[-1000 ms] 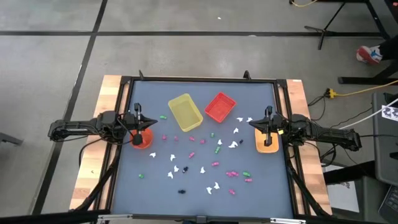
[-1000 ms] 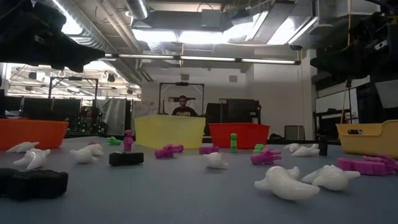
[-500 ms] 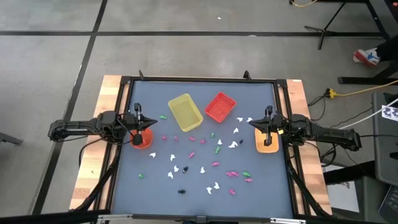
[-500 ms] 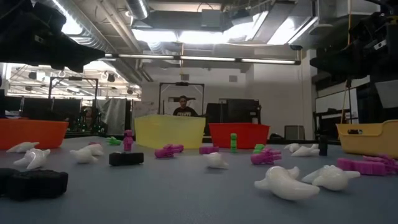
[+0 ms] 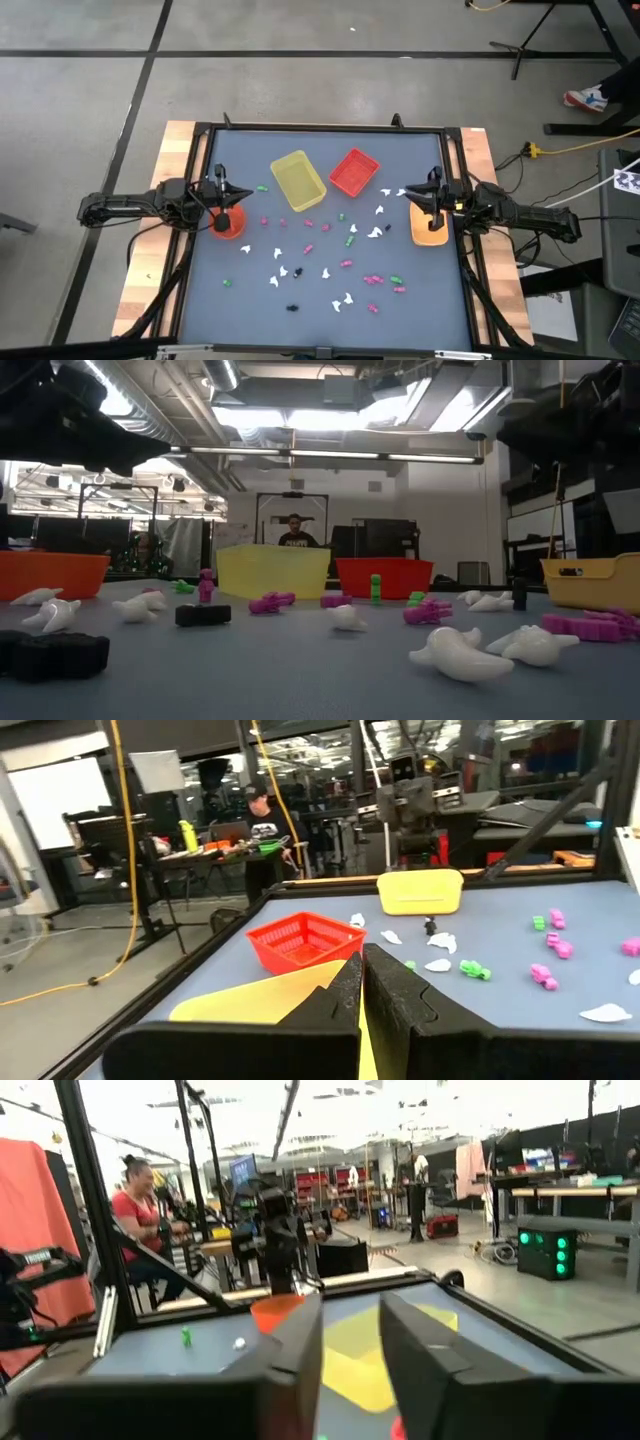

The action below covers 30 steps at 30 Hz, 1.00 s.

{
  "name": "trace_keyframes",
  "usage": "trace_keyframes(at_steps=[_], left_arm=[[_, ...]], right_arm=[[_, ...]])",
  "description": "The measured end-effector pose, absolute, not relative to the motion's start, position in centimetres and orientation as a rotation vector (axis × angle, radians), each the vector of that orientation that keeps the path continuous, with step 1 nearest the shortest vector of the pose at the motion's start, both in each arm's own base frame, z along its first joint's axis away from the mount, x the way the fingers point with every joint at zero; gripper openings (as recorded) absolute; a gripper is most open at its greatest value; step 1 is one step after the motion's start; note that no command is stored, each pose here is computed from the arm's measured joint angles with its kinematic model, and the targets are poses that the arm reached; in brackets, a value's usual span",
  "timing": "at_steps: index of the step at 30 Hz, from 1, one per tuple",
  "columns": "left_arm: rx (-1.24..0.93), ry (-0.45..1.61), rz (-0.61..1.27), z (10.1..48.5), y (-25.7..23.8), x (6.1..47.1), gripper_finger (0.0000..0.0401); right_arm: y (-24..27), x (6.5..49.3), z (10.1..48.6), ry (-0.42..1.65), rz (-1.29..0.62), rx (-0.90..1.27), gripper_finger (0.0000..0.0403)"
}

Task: Sort Halloween decoration
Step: Put the black skeleton toy into the light orange bin

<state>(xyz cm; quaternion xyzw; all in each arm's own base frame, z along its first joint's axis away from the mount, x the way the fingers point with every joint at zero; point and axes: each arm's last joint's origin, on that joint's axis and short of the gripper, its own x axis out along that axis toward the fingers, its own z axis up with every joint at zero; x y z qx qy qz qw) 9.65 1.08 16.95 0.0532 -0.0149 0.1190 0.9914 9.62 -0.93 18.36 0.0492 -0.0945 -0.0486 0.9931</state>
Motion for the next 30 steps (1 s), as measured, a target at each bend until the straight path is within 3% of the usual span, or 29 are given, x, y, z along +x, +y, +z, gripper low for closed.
trace_keyframes(at_steps=[6,12,21,30], left_arm=[[0.019,-0.042,0.255,17.0,1.1,9.6,0.0000],[-0.028,-0.049,0.254,17.0,1.1,9.6,0.0000],[-0.020,-0.048,0.255,17.0,1.1,9.6,0.0000],[-0.019,-0.047,0.255,17.0,1.1,9.6,0.0000]], right_arm=[[-0.8,9.1,20.6,-0.245,-0.078,0.094,0.0183],[-0.7,8.8,22.8,-0.246,-0.034,0.086,0.0202],[-0.9,11.2,23.6,0.101,-0.045,0.108,0.0202],[-0.8,14.2,23.9,0.435,0.064,0.090,0.0202]])
